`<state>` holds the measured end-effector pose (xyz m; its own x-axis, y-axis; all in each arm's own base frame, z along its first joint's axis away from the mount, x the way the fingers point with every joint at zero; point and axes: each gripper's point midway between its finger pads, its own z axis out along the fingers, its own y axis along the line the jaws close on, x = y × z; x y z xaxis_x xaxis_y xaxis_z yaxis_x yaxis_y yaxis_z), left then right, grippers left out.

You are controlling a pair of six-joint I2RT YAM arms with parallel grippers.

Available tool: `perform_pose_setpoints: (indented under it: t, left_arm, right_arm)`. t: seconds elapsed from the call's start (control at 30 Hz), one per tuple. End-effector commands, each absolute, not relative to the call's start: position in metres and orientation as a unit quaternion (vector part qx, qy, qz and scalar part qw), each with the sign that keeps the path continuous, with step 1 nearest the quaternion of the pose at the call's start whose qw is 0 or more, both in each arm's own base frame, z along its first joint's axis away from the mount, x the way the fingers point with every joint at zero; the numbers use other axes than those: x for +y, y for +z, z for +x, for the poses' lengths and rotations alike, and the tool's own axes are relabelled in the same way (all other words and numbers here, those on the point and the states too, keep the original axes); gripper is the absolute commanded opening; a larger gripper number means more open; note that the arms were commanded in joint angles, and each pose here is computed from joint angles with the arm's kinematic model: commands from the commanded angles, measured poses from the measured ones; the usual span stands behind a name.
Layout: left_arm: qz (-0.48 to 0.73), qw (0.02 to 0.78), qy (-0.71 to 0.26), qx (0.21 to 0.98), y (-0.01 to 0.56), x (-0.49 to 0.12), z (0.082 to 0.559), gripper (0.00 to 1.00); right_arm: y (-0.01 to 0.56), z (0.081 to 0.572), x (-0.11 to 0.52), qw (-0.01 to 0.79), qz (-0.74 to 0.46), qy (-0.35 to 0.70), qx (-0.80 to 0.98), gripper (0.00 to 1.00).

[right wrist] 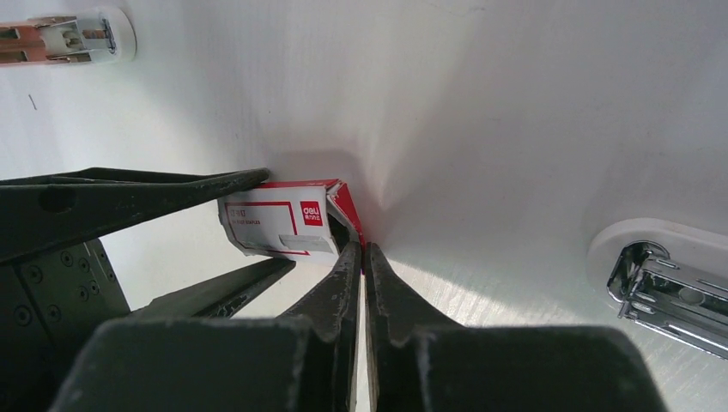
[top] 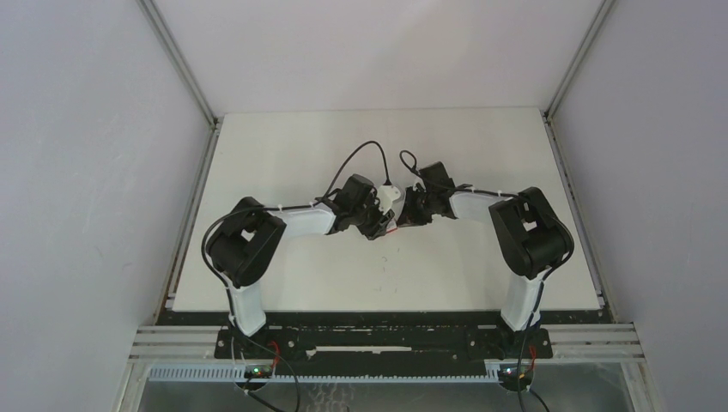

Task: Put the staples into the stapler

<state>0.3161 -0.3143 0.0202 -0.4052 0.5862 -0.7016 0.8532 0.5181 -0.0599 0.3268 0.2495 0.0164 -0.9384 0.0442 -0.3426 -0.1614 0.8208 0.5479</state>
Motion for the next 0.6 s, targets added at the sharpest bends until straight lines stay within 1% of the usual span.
perform_pose_setpoints:
  t: [0.0, 0.27, 0.57]
  left_arm:
    - [0.455, 0.330, -0.201, 0.802, 0.032, -0.321, 0.325, 0.48]
    - [0.456, 0.330, -0.196, 0.803, 0.033, -0.319, 0.325, 0.47]
    - [0.456, 0.327, -0.189, 0.806, 0.032, -0.317, 0.326, 0.47]
  right_arm:
    - [0.031, 0.339, 0.256, 0.197, -0.040, 0.305, 0.931, 0.00]
    - [0.037, 0.356, 0.235, 0.229, -0.028, 0.279, 0.932, 0.00]
    - [0.032, 0.364, 0.216, 0.236, -0.018, 0.258, 0.937, 0.00]
